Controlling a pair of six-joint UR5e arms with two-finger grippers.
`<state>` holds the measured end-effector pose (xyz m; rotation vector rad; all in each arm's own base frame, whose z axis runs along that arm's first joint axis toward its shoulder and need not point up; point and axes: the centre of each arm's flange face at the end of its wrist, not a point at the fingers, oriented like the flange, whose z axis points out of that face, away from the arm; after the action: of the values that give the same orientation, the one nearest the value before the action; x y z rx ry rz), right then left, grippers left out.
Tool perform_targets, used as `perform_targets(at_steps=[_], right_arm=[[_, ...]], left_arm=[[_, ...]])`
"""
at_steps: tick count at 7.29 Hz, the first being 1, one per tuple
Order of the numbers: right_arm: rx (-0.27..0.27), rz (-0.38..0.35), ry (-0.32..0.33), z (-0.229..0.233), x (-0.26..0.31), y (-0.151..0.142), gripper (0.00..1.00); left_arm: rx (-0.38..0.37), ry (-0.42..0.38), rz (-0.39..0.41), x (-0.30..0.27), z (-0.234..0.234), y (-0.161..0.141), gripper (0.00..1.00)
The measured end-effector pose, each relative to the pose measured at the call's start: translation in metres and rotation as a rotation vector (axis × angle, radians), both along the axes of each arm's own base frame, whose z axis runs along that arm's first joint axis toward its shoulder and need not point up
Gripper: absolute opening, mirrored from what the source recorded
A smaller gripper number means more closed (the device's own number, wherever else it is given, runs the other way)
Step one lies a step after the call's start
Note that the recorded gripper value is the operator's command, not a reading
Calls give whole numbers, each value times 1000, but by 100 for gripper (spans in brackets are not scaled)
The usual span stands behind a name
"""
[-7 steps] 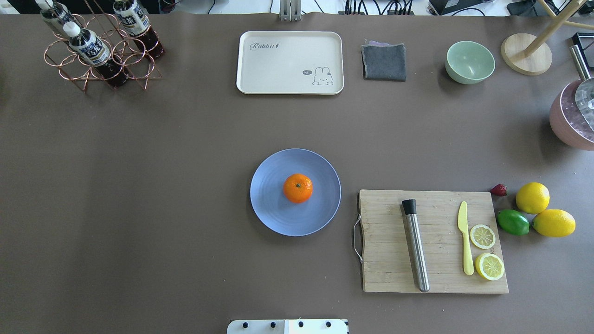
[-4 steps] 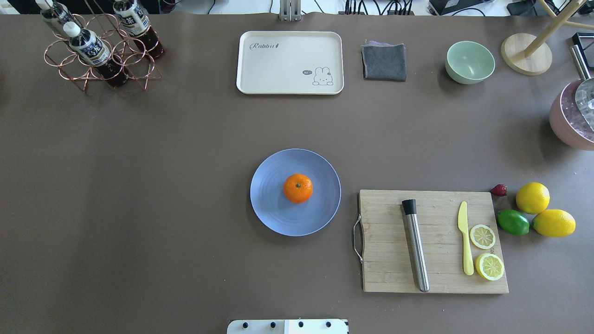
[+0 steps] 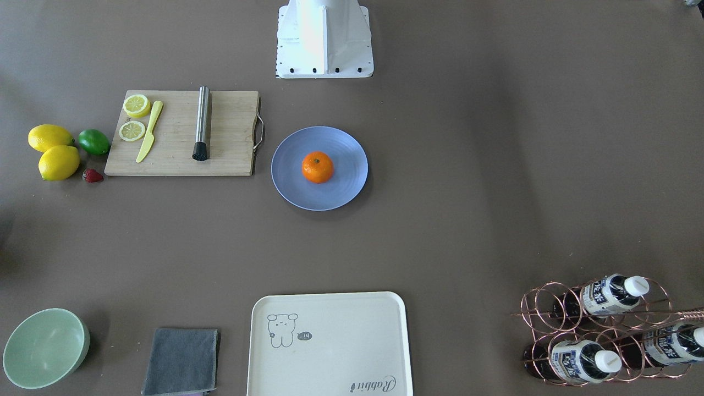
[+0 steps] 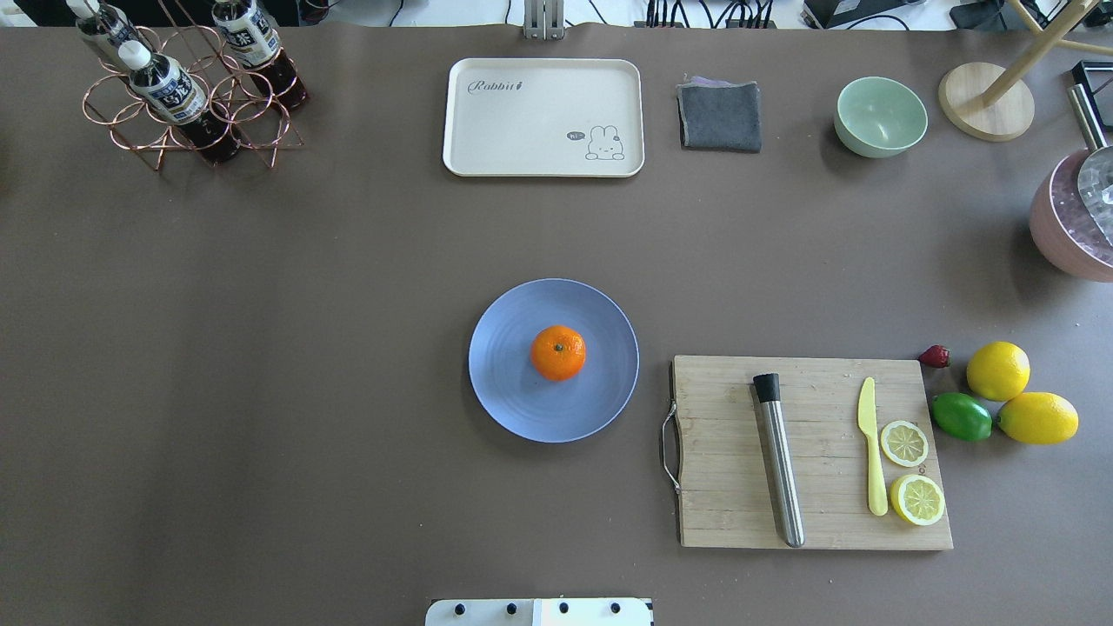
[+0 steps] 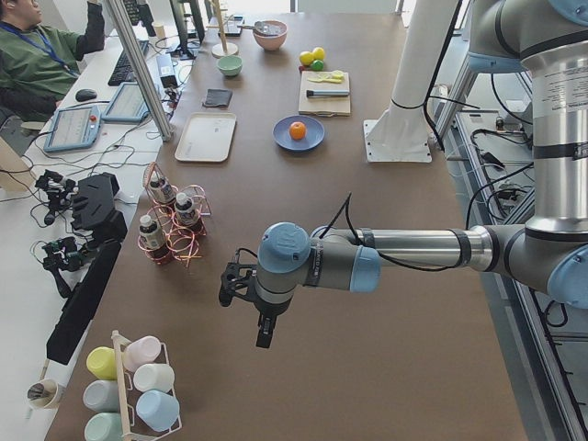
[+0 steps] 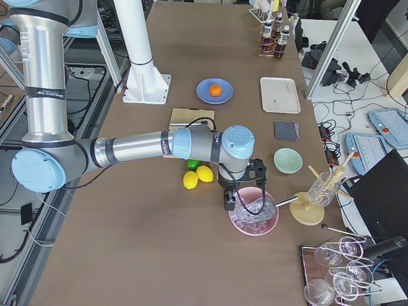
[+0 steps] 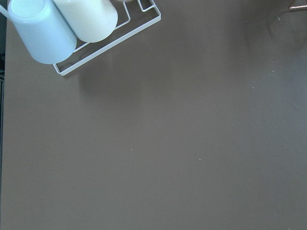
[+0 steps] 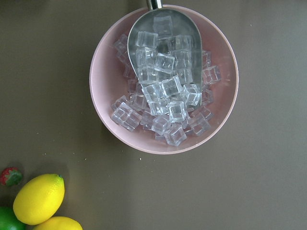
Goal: Pick orange to plate
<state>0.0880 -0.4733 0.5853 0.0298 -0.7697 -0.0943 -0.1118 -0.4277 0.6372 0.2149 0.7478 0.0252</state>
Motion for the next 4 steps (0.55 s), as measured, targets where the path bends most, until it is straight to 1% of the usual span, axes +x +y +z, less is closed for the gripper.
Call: perform_targets(at_steps=[4], right_arm=[[3,3,0,-3,0,-3,100]], left_arm=[[33,2,23,10,-4,-4,98]])
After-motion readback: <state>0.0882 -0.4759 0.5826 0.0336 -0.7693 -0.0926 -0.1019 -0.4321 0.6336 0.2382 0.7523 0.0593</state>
